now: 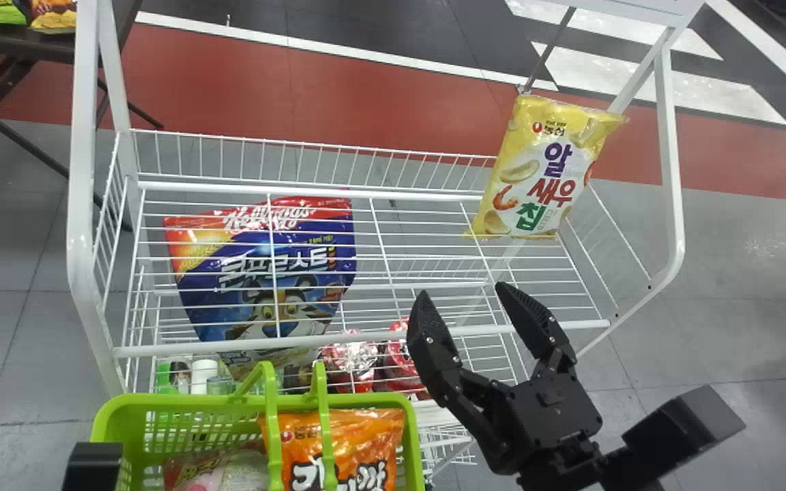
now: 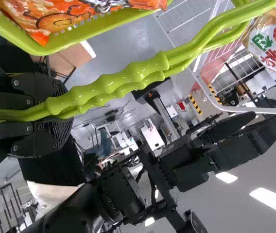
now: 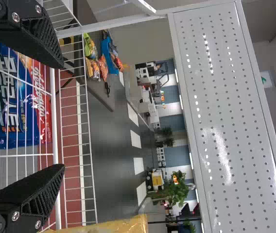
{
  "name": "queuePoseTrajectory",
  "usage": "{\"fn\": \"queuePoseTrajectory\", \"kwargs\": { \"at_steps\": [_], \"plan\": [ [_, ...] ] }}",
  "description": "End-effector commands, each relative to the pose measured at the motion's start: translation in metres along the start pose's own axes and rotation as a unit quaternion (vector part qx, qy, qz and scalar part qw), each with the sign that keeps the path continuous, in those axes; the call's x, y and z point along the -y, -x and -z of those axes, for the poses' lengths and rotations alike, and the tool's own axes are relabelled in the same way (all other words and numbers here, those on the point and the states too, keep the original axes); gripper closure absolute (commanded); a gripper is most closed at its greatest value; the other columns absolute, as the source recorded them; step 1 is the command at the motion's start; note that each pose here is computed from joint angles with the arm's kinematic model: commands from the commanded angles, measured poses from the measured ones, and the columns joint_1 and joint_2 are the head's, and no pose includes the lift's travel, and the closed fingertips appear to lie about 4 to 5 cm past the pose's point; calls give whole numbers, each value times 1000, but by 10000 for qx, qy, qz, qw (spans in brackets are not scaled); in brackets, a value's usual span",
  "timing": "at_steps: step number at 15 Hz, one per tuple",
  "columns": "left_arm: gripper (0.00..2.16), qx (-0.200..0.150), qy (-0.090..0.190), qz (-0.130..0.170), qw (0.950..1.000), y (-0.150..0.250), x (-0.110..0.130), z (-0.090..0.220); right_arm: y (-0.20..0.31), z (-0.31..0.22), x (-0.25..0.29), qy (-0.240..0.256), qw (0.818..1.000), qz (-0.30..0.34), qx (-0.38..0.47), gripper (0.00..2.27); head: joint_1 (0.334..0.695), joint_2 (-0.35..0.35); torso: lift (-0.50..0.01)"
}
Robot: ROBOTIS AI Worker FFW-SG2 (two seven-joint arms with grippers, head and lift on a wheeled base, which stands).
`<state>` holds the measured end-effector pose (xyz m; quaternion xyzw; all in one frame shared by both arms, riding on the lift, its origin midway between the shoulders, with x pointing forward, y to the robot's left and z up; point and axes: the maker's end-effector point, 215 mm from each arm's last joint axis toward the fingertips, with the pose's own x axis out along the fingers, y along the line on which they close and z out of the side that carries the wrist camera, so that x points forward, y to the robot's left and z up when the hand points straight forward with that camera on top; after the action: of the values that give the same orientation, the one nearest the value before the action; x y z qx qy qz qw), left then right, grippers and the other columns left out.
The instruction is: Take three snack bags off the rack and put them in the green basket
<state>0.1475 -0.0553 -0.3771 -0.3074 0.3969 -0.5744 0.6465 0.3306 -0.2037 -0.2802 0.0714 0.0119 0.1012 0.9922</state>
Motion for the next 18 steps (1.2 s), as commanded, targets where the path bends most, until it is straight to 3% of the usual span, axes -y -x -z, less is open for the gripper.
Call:
{"fn": "queuePoseTrajectory", "kwargs": {
  "at_steps": [1, 18],
  "plan": [
    [1231, 5, 16, 14, 10000, 0, 0, 0, 0, -1, 1, 8, 10000, 6, 20, 87, 695, -350, -22],
    [1231, 27, 52, 30, 10000, -1, -1, 0, 1, -10, 2, 53, 9998, -2, 195, 87, 695, -350, -22]
  ]
}}
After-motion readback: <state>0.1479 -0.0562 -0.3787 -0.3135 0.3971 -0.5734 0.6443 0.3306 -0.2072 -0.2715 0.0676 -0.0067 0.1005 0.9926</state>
